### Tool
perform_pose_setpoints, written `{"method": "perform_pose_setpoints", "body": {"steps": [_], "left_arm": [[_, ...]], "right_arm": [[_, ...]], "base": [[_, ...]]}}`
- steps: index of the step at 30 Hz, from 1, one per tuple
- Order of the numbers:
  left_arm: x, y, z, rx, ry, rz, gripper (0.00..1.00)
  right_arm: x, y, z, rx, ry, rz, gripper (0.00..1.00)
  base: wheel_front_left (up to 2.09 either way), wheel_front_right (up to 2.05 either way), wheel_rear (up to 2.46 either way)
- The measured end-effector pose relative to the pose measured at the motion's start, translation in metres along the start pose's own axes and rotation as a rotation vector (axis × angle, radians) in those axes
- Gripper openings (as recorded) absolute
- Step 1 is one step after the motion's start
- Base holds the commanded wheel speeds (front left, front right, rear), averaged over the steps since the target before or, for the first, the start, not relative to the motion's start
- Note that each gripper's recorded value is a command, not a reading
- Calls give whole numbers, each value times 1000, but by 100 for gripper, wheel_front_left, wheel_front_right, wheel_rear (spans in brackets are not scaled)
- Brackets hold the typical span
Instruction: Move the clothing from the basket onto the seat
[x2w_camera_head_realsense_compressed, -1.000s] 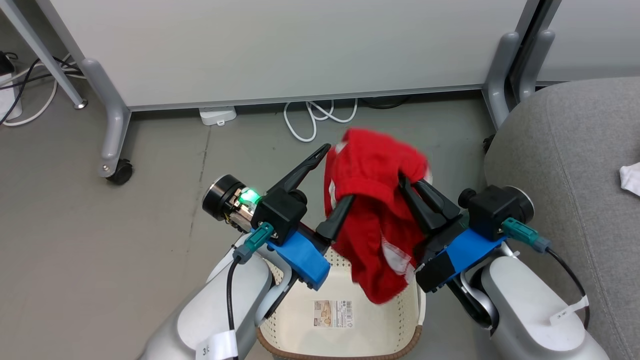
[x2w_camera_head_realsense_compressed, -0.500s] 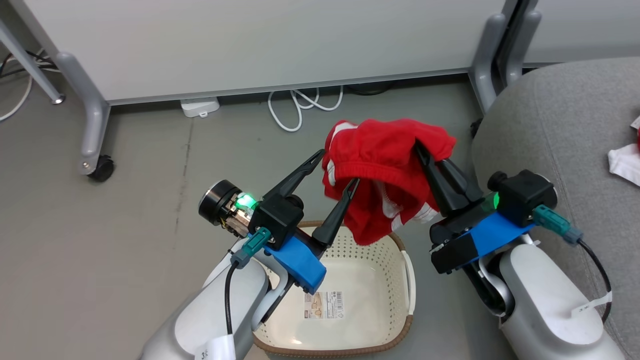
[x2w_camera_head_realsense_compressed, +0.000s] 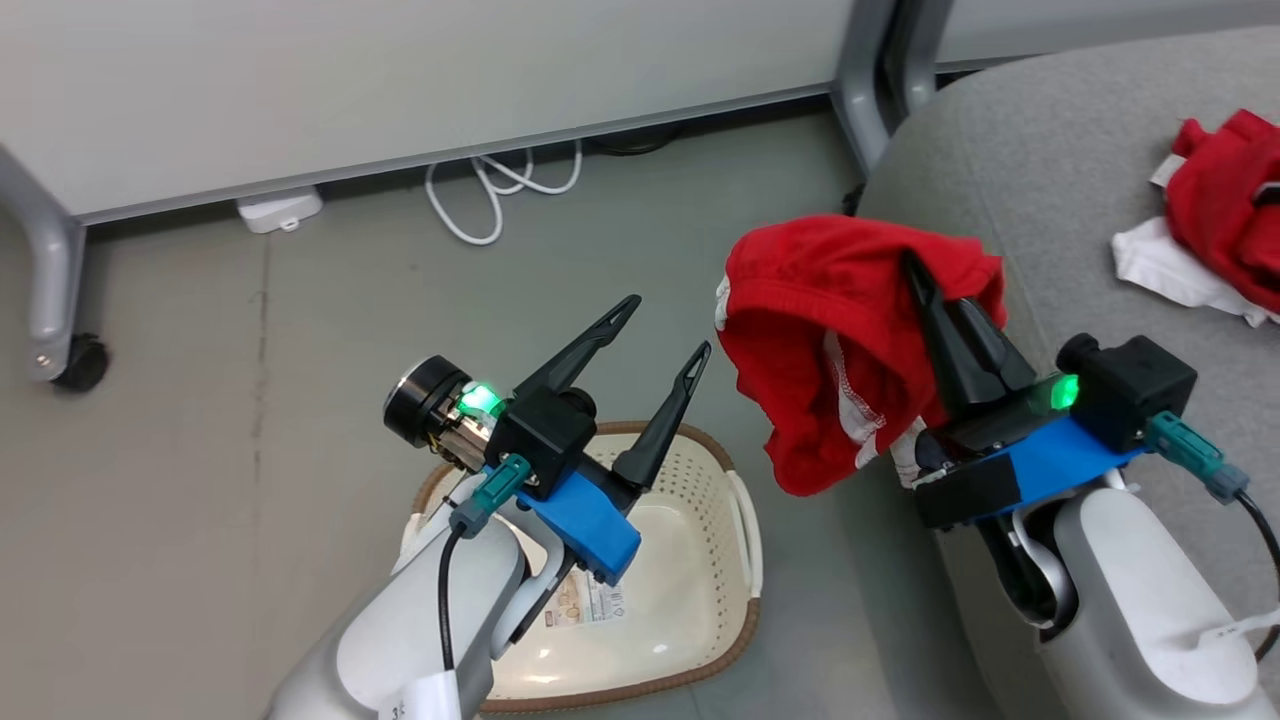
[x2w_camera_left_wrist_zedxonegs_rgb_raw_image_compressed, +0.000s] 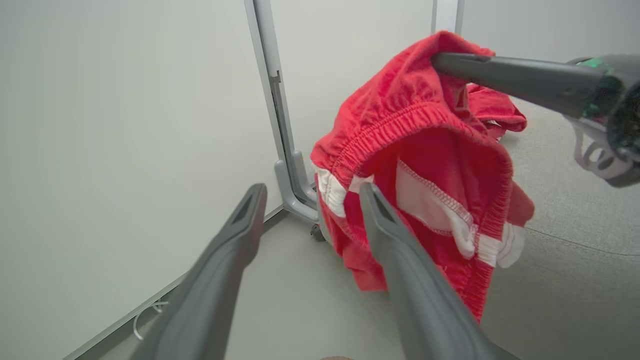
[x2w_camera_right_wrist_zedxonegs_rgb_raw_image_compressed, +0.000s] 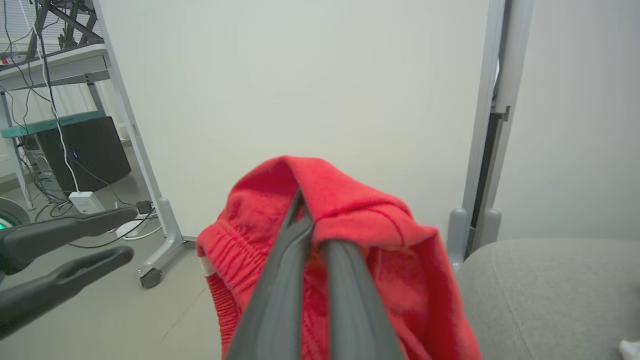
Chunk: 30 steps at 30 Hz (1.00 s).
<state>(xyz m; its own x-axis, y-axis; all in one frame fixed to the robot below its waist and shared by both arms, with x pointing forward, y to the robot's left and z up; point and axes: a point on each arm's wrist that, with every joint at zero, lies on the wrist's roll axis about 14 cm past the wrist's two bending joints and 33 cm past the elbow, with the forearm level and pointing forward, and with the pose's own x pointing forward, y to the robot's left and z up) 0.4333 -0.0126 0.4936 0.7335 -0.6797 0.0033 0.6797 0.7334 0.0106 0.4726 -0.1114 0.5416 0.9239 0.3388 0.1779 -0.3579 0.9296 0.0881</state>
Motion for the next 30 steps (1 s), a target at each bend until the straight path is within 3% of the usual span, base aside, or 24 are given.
{"method": "perform_pose_setpoints", "body": {"steps": [14, 30], "left_arm": [[34, -45, -17, -22, 15, -175, 100], [56, -97, -26, -37, 20, -353, 100]], "right_arm": [[-54, -72, 10, -46, -6, -242, 0], [-119, -110, 14, -74, 20, -436, 0]], "base": [[0, 0, 0], [0, 0, 0]]}}
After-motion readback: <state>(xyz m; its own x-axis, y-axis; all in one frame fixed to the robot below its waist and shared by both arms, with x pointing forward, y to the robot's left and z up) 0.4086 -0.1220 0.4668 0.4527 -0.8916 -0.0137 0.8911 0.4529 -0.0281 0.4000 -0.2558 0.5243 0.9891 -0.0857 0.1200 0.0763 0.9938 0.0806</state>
